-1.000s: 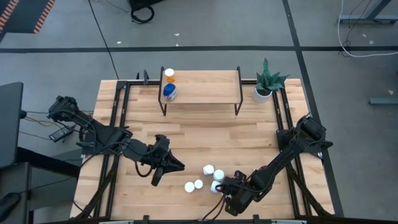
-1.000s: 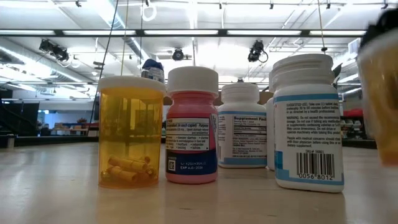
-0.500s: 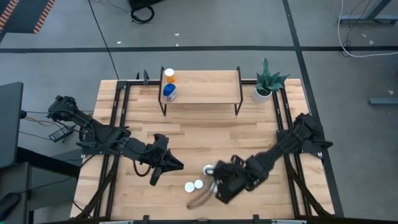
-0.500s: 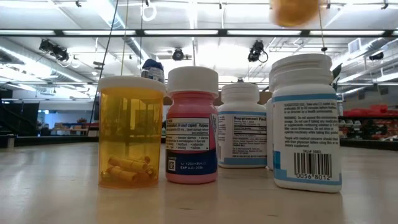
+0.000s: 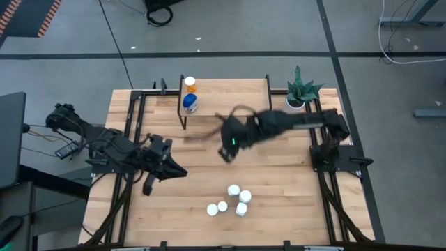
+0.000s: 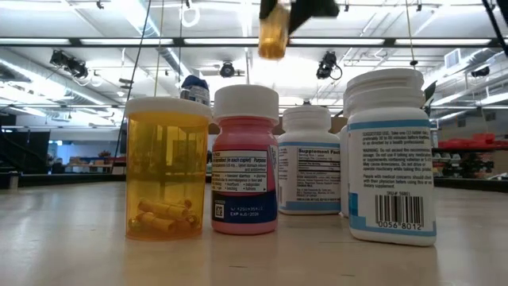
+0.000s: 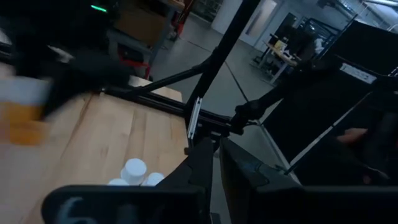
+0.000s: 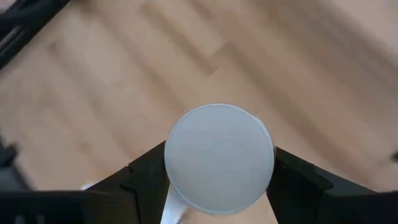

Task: Pick and place medicine bottles onto shelf by color
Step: Put the right orange bottle on the shelf

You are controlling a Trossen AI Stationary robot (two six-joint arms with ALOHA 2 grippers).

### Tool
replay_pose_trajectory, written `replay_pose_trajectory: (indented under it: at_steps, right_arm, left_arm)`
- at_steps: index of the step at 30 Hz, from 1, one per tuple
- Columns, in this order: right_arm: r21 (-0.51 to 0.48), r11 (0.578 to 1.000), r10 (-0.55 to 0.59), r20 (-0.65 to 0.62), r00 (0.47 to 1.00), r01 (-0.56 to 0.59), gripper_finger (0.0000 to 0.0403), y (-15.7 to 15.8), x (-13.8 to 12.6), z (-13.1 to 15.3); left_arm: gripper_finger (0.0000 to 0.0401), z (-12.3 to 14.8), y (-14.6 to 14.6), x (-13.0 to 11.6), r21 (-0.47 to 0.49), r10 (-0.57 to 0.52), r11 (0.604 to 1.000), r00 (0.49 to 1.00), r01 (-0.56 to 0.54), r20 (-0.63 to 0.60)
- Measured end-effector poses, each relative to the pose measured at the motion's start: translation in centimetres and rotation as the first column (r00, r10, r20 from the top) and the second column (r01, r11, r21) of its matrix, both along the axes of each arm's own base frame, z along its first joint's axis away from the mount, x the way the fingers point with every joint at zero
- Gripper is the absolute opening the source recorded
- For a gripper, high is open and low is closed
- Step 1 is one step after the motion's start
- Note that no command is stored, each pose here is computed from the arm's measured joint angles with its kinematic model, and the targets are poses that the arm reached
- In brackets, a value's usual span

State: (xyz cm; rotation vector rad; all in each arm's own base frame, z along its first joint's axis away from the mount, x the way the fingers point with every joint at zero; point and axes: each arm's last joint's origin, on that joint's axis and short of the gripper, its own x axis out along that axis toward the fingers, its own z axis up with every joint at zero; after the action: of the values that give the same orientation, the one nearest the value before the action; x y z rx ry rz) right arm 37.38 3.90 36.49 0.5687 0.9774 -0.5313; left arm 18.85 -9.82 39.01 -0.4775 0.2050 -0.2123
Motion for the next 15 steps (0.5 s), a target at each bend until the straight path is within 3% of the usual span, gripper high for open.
replay_pose_trajectory:
  at_steps: [9,15]
  right_arm:
    - [-0.036,0.989,-0.149,-0.106,0.983,0.146,0.0236,-10.7,-1.1,-0.3]
    - [-0.052,0.973,-0.232,-0.14,0.963,0.227,0.0236,-16.6,-3.3,-0.1]
  left_arm:
    - [0.0035,0.3,-0.2,-0.6,-0.005,-0.023,1.0,1.0,0.023,0.01]
    - [0.0024,0.2,-0.3,-0.7,-0.005,-0.025,1.0,1.0,0.025,0.002]
